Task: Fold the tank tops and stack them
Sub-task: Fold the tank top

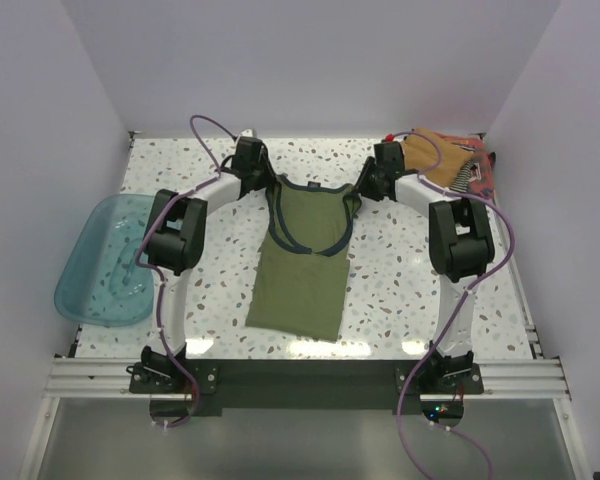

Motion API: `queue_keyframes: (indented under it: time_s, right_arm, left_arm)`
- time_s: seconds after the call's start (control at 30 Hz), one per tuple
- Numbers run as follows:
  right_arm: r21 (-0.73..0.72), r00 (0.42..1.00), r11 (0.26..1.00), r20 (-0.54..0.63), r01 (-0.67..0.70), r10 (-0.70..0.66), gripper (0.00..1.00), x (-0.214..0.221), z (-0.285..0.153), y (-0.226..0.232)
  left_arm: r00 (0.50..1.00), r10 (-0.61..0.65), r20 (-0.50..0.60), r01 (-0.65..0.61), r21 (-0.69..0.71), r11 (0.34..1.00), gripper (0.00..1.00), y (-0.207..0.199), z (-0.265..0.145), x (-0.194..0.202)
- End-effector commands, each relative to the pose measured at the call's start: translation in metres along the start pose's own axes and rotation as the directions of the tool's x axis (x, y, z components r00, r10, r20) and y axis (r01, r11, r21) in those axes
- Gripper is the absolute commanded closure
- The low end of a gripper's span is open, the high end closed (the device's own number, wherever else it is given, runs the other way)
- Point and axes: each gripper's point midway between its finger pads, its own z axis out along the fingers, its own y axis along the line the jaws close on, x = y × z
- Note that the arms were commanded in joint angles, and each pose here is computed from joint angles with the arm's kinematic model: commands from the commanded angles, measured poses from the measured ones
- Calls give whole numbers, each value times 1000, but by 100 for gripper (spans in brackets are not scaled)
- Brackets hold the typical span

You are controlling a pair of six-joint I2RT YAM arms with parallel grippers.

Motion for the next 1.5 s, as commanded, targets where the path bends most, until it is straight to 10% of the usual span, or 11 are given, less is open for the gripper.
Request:
queue_keyframes:
  time_s: [0.0, 0.5, 1.47]
  right_arm:
    - [-35, 999, 999, 38, 19, -18, 61, -15, -17, 18]
    - [-30, 998, 998, 25, 57, -56, 55, -14, -17, 29]
    - [21, 997, 997, -29, 68, -67, 64, -3, 14, 32]
  left_arm:
    - [997, 17, 72, -22, 58, 998, 66, -23, -23, -32]
    - [998, 14, 61, -19, 91, 996, 94, -36, -22, -35]
    - [999, 39, -21, -39, 16, 999, 98, -39, 20, 15]
